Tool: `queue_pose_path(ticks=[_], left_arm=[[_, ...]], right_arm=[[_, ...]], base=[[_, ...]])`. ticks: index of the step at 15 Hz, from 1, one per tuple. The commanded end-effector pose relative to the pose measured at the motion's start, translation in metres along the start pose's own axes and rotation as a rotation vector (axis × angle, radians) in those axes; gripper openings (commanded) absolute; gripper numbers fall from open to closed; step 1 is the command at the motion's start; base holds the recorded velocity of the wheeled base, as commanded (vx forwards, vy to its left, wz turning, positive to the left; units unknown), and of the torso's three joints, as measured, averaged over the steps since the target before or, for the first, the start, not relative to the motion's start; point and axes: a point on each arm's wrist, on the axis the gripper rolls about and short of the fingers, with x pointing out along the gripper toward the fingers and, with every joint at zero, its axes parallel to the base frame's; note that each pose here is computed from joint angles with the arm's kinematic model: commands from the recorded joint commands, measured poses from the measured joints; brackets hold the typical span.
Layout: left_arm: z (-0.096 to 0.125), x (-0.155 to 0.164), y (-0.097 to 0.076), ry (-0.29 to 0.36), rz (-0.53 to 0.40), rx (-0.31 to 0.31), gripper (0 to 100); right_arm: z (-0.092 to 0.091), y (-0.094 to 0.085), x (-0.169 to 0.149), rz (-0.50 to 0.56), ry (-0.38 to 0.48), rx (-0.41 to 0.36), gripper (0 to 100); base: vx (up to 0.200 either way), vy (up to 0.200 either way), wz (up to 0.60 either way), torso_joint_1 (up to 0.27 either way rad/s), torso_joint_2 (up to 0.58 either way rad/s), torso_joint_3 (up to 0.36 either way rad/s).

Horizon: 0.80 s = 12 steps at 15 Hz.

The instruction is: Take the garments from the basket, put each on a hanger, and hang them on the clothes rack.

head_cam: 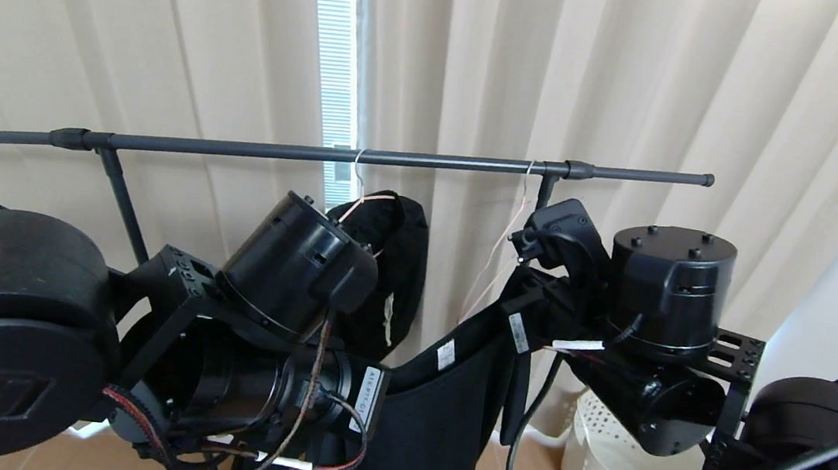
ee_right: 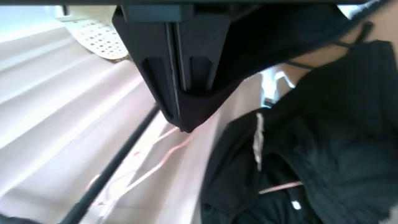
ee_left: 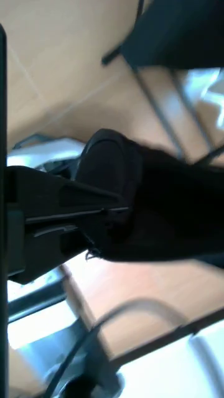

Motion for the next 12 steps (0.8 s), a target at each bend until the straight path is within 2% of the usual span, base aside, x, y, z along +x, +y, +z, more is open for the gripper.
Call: queue_pose_path(ticks=[1,5,7,12], left_arm=[[0.017,0.007,0.006,-0.043,0.029,-0.019,0],[0.054,0.025,0.015,-0.110,0.061,-0.040,0],[0.069,0.026,0.012,-0.153,0.053,-0.049,0],[0.104,0.009,0.003,-0.282,0.019,0.003,0]], right_arm=[[-0.001,-0.015,-0.018,-0.021,-0.007,-0.046,0],[-0.003,-0.021,-0.029,-0.046,-0.006,-0.090,0],[-0.002,-0.020,-0.028,-0.048,-0.005,-0.091,0],[-0.011,-0.022,-0.027,-0.041,0.041,-0.122,0]], base=[[0.000,0.000,0.00,0.000,0.00,0.000],[0.000,0.000,0.00,0.000,0.00,0.000],[0.000,0.000,0.00,0.000,0.00,0.000],[0.000,0.000,0.00,0.000,0.00,0.000]])
